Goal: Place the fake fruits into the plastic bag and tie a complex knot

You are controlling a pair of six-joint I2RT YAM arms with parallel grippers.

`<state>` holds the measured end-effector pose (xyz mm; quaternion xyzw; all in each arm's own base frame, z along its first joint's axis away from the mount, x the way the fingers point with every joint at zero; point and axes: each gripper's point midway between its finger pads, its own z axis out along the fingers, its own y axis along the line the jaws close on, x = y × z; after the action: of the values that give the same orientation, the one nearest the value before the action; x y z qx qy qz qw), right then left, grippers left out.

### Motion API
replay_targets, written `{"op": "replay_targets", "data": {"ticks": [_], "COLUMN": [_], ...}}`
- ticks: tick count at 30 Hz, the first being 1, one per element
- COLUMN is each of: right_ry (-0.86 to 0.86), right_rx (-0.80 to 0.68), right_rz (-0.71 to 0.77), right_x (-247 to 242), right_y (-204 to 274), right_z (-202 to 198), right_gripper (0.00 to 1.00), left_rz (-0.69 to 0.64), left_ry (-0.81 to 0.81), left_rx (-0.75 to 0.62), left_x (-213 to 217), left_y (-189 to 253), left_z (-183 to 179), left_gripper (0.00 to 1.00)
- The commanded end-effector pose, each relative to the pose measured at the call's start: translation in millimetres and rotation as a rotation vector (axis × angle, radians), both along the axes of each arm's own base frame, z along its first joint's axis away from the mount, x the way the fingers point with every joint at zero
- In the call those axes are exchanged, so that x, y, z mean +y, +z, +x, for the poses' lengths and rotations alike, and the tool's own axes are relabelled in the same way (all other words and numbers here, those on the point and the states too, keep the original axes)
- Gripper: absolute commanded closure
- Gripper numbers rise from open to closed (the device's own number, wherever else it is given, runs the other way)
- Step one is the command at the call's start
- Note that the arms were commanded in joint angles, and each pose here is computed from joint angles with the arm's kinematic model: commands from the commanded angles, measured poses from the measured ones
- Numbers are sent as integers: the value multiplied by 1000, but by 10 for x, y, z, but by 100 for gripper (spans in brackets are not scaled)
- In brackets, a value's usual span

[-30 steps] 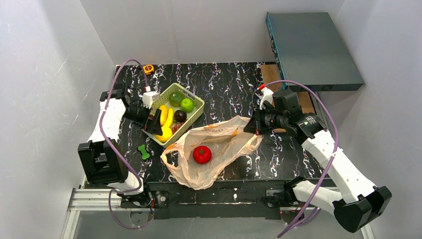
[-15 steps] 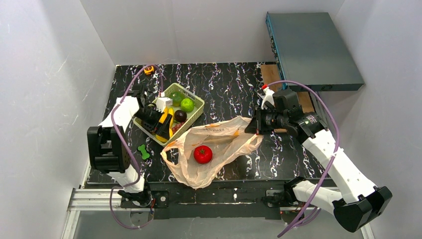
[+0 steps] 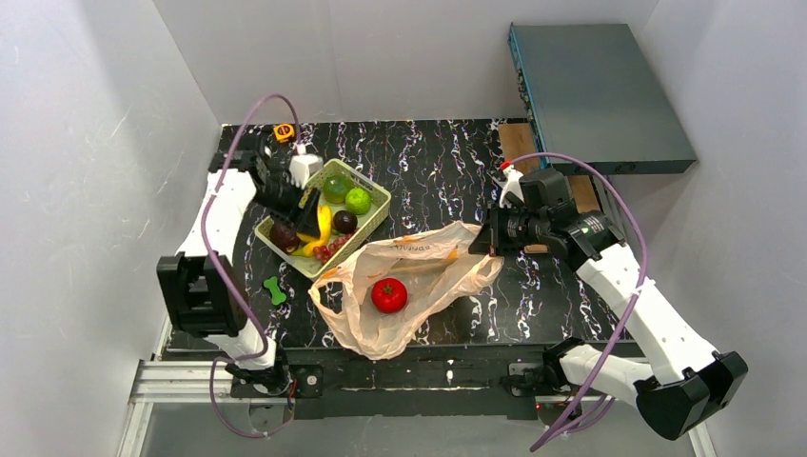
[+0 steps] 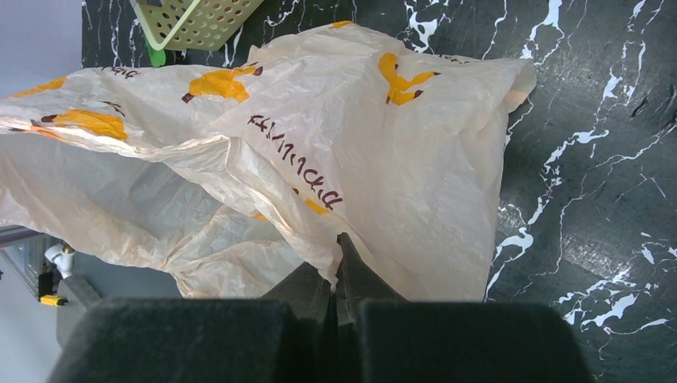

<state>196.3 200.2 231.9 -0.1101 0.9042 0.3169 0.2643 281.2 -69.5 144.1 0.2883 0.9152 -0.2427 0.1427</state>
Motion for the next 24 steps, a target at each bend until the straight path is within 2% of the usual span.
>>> {"op": "replay_targets", "data": {"ticks": [1, 3, 5, 7, 10, 14, 17, 21, 23, 24], "right_ry": [-14, -15, -18, -18, -21, -15, -3, 45, 95, 129], "right_rx": [-20, -17, -19, -24, -26, -23, -18, -10, -8, 1], "right_rz": [36, 38, 39, 42, 40, 44, 53, 82, 95, 110], "right_x": [52, 61, 69, 77, 74, 79, 88, 135, 164, 187], "right_y": [162, 166, 180, 203, 220, 232, 246, 318, 377, 427], "right_z": [69, 79, 99, 111, 120, 102, 69, -11, -81, -143], "right_gripper": [99, 99, 99, 99, 99, 99, 99, 99, 99, 99], "left_rz": [-251, -399, -489, -533, -578, -564, -545, -414, -290, -259], "left_ry": [26, -64, -186, -322, -542, -828, -934, -957, -921, -851], "left_rx": [-253, -337, -438, -513, -571, -593, -546, -491, -539, -572], "left_x": [-380, -709, -972, -1236, -1569, -1818, -1917, -1916, -1824, -1749], "left_y": [1242, 1751, 2117, 2307, 2366, 2031, 1770, 1297, 1104, 1098], "left_z": [165, 95, -55, -298, -789, -1355, -1621, -1564, -1341, -1135], "left_gripper": [54, 54, 54, 53, 52, 52, 52, 54, 55, 56]}}
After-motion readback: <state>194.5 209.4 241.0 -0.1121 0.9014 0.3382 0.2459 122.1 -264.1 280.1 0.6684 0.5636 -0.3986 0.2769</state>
